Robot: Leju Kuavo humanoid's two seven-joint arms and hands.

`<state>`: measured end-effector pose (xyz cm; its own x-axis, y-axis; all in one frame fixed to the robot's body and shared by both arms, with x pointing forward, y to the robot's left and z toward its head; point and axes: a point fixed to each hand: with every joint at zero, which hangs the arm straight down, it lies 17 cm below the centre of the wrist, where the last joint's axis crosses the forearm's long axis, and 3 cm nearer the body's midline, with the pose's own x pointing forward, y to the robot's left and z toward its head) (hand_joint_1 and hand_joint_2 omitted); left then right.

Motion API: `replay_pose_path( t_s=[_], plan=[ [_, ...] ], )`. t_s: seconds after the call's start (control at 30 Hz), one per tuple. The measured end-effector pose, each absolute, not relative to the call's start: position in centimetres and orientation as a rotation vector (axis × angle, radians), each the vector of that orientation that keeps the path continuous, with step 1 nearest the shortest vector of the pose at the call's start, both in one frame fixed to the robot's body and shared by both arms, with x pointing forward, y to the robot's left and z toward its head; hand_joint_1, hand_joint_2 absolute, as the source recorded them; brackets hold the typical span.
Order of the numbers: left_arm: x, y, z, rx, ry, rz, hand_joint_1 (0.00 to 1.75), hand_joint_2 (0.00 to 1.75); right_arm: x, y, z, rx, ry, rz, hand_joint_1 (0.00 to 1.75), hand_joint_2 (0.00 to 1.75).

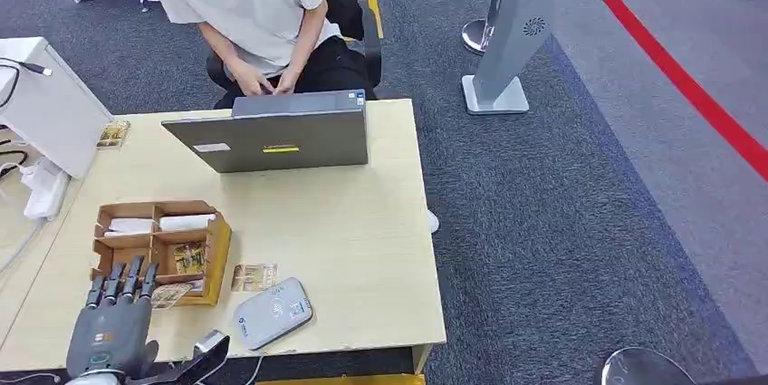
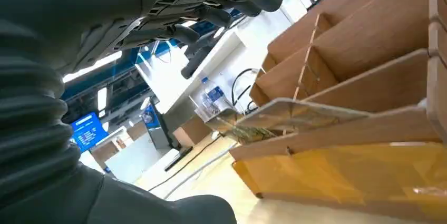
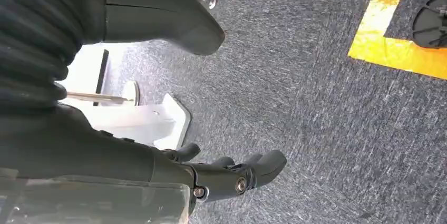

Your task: Pass the card to the sensor for recognition and then transmit it.

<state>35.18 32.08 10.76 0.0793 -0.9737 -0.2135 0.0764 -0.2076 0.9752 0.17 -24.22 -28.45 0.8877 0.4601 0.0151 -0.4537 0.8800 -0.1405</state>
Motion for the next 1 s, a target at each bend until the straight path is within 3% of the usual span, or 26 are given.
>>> replay_pose_path(
  t_s=[0.53, 1.0],
  plan=[
    [35.0, 32.5, 8.5, 1.315, -0.927, -1.309, 0.00, 1.75, 0.4, -24.2, -28.4, -0.135, -0.052, 0.484, 0.00, 1.75],
    [36.7, 34.9, 10.6, 1.431, -0.858, -1.200, 0.00, 1.75, 0.8, -22.8, -28.3, -0.137, -0.056, 0.512, 0.00, 1.75]
  ],
)
